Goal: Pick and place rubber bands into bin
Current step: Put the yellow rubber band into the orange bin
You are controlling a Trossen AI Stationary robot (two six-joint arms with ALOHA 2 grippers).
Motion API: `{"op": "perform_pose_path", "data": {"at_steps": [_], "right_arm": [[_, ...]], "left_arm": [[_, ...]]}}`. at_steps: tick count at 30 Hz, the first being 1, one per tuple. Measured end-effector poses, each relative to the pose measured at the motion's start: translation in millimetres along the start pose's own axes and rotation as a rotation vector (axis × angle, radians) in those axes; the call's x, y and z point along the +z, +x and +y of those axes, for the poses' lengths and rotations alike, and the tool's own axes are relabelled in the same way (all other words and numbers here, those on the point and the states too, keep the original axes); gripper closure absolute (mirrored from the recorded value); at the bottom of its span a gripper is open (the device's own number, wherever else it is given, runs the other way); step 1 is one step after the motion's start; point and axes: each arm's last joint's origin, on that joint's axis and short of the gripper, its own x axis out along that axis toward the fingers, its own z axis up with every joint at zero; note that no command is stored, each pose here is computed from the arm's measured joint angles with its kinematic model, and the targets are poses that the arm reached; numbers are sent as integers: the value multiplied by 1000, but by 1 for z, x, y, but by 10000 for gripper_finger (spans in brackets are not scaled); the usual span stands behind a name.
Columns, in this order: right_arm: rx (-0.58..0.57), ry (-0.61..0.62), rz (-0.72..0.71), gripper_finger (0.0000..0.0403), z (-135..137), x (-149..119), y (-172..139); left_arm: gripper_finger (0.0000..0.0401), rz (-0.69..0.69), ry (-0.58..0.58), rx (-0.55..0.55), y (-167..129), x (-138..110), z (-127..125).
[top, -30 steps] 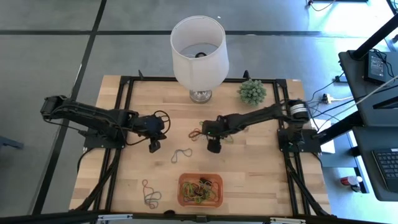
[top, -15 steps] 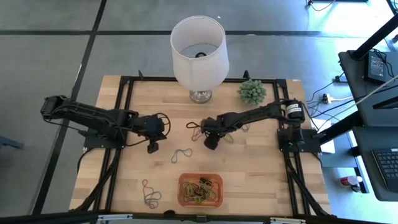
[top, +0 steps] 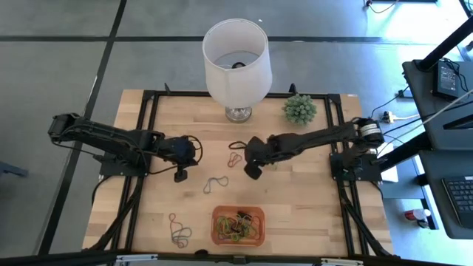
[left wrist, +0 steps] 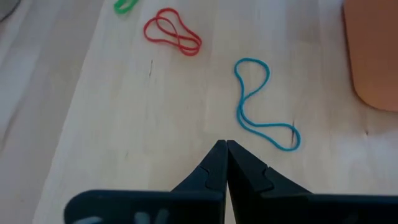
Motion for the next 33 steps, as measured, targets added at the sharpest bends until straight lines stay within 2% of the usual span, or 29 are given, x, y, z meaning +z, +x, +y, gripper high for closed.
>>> {"op": "perform_pose_path", "data": {"at_steps": [2, 6, 8, 12, 15, 20, 25, 30, 33], "right_arm": [[-16, 10, -61, 401, 8, 0, -18], [25, 23, -174, 402, 30, 5, -69], [38, 13, -206, 402, 43, 4, -84], [135, 9, -327, 402, 73, 6, -122], [192, -12, -371, 402, 98, 1, -138], [275, -59, -399, 403, 144, -11, -148], [318, -120, -362, 403, 187, -40, -140], [322, -30, -266, 403, 205, -72, -130], [281, -34, -181, 403, 211, -92, -116]], "left_arm": [[399, -1, 18, 0, 0, 0, 0], [399, -1, 20, 0, 0, 0, 0], [400, -1, 20, -1, 0, 0, 0], [398, 0, 19, 0, 0, 0, 0], [397, 8, 20, -19, 0, 0, -1], [400, 19, 20, -54, 0, -1, -1], [396, 22, 20, -54, 0, -1, -1], [399, 25, 51, -72, 0, -1, -2], [400, 24, 80, -73, 0, -1, -2]]}}
